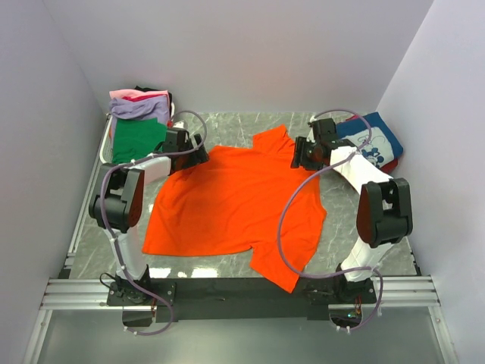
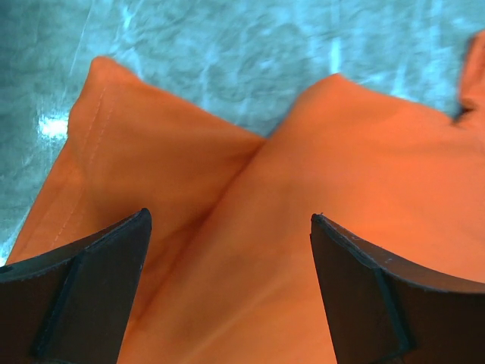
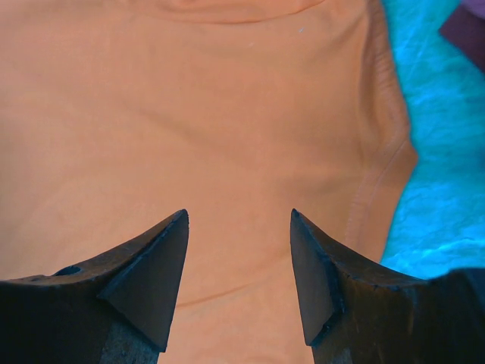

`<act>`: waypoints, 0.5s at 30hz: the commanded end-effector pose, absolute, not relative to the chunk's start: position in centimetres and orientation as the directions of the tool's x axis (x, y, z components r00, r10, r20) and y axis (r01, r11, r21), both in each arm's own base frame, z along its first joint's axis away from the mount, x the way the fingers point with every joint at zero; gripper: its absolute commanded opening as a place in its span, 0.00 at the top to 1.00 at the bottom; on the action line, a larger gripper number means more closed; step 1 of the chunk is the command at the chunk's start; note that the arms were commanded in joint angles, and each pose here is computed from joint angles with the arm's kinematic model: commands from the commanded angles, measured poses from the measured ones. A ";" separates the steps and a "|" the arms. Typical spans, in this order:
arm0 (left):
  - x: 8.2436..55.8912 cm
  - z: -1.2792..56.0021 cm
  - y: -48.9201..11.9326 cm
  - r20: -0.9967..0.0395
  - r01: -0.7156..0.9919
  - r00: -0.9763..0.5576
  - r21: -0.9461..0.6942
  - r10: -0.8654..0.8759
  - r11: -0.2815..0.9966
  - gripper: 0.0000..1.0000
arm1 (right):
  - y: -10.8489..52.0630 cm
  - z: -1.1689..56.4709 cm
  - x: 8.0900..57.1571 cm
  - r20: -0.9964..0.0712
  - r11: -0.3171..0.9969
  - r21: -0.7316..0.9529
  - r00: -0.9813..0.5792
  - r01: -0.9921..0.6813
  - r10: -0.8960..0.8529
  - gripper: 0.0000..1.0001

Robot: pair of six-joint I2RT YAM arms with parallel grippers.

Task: Fold and stack the t-shirts
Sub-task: Flatten the tshirt out

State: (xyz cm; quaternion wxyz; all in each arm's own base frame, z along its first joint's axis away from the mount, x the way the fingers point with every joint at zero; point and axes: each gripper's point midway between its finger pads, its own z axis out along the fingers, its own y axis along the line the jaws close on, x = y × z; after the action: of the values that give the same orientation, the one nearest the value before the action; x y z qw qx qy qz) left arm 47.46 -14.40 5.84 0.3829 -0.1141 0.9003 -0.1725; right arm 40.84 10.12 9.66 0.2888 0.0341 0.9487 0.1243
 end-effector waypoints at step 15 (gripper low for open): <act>50.1 4.3 -9.3 -0.690 -0.220 -0.611 -0.321 -0.387 0.921 0.08 | 11.3 10.8 40.3 -0.577 0.969 0.244 -0.809 -0.043 0.109 0.37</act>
State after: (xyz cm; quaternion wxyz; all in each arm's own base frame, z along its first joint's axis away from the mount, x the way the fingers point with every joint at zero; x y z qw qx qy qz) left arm 49.05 -11.81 4.19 0.3918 -0.1442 0.8989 -0.1329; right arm 39.87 10.88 9.37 0.2847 0.0239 0.9504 0.1232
